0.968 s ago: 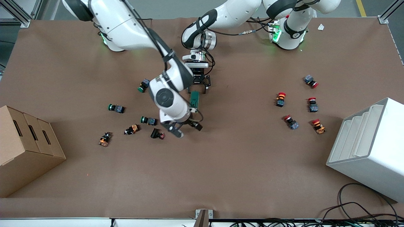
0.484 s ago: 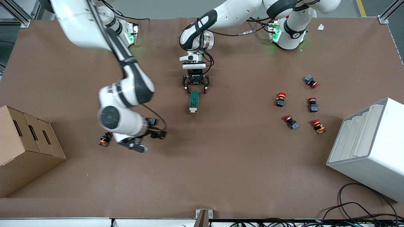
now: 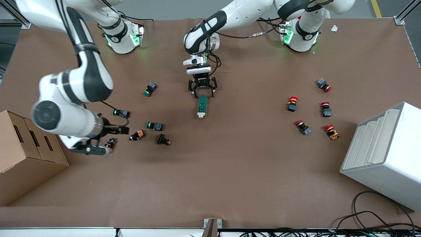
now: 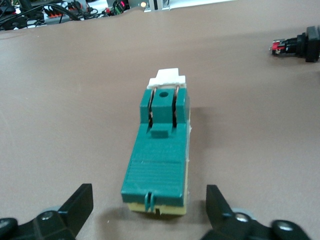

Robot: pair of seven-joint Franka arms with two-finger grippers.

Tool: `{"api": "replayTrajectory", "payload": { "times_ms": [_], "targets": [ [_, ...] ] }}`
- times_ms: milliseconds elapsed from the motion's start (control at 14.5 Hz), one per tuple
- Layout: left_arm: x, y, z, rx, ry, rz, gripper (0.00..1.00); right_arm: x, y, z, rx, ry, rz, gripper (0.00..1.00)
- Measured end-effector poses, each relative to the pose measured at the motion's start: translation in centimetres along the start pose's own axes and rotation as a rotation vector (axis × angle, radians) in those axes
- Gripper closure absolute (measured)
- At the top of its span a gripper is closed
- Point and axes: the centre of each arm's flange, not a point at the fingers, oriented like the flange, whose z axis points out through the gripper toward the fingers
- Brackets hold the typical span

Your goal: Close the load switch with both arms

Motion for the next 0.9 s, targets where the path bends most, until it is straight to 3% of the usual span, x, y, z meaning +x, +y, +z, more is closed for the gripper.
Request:
{"api": "replayTrajectory", "payload": {
  "times_ms": [138, 415, 622, 899],
  "targets": [
    [1.1, 0.7, -0.3, 0.012, -0.030, -0.005, 0.00, -0.4, 3.3, -2.0, -0.025, 0.007, -0.044, 0.00],
    [4.9, 1.8, -2.2, 0.049, -0.104, -0.015, 0.00, -1.5, 9.1, -5.3, -0.016, 0.015, -0.039, 0.00],
    [10.9, 1.7, -3.8, 0.055, -0.165, -0.022, 0.00, -2.2, 11.7, -7.5, -0.010, 0.023, -0.027, 0.00],
    [21.8, -0.2, -4.3, 0.040, -0.280, -0.018, 0.00, -2.6, 12.5, -10.9, -0.008, 0.046, -0.023, 0.00]
  ]
}}
